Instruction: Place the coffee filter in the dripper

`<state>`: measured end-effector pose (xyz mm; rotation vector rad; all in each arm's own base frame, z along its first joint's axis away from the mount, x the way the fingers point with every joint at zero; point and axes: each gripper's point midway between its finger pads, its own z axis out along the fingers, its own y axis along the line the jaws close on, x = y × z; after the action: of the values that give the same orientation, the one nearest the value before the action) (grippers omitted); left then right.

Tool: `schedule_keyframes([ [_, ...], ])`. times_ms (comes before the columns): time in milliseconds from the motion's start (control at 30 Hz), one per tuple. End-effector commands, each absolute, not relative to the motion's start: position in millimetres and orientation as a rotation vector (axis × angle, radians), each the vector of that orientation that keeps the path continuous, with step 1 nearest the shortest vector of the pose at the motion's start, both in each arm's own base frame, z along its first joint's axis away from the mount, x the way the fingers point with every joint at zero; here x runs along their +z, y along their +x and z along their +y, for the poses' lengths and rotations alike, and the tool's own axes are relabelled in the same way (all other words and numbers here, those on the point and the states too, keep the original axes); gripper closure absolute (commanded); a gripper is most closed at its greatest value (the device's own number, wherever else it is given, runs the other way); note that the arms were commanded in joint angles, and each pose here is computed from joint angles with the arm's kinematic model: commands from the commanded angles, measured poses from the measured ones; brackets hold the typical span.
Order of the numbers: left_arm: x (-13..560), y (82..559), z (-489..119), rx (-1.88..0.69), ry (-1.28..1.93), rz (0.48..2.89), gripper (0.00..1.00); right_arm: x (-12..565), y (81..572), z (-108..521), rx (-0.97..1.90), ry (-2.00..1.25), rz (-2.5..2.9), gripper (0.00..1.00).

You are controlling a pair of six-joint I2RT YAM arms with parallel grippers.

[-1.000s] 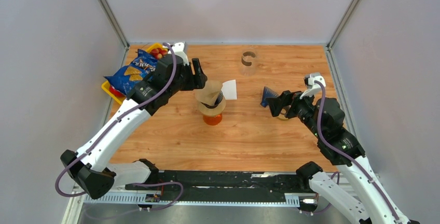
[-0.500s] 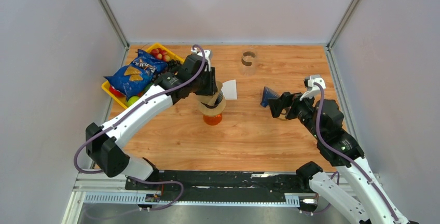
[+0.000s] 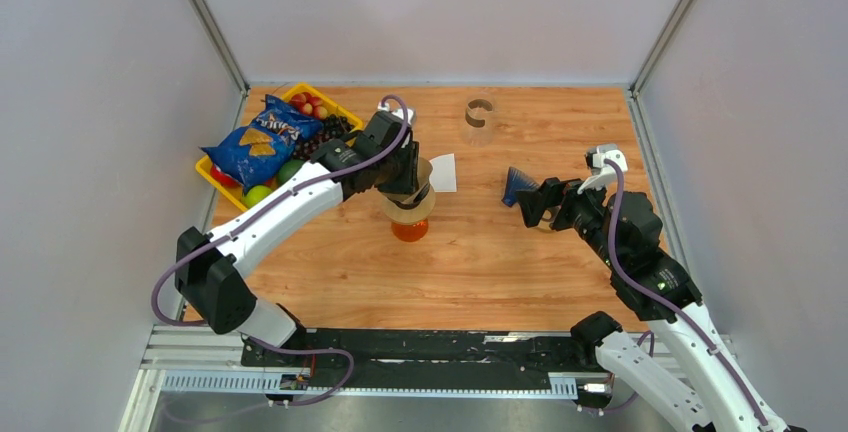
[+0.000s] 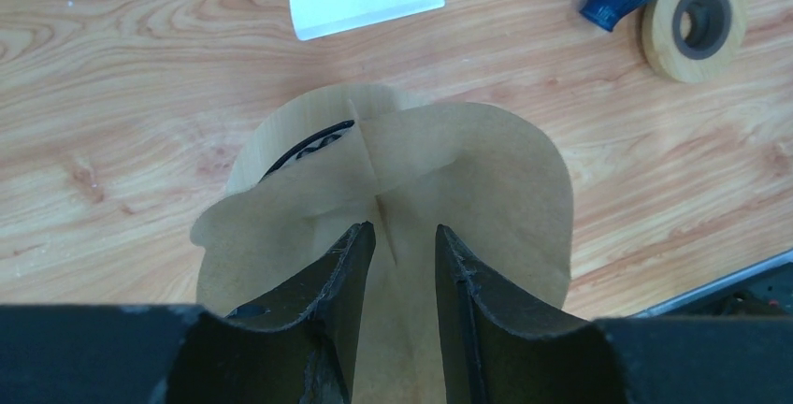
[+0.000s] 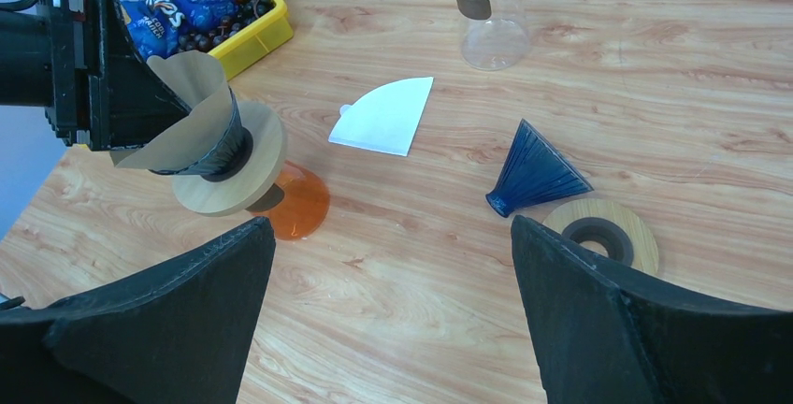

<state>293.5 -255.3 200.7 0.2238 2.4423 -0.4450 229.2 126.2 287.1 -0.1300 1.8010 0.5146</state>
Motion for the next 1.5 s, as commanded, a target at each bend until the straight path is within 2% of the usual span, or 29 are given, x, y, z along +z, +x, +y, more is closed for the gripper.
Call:
schedule_keyframes([
  [0, 200.3, 295.0, -247.1, -0.368, 0.228, 2.451, 0.59, 296.0, 232.2, 122.8, 0.499, -0.119, 1.759, 0.0],
  [567, 191.8, 298.3, -223.4, -0.173, 0.243, 2.47, 0.59, 295.4, 232.2, 119.7, 0.485, -0.109, 1.761, 0.0],
  [900, 195.9, 293.5, -256.5, -0.335, 0.36, 2.462, 0.56, 294.7, 232.7, 119.8, 0.484, -0.109, 1.763, 0.0],
  [1333, 182.6, 297.0, -245.6, -0.217, 0.356, 2.486, 0.56, 295.4, 232.3, 119.2, 0.482, -0.11, 1.761, 0.0],
  [1467, 175.9, 295.6, -246.1, -0.209, 0.365, 2.508, 0.51, 295.9, 232.0, 118.9, 0.481, -0.11, 1.759, 0.0],
])
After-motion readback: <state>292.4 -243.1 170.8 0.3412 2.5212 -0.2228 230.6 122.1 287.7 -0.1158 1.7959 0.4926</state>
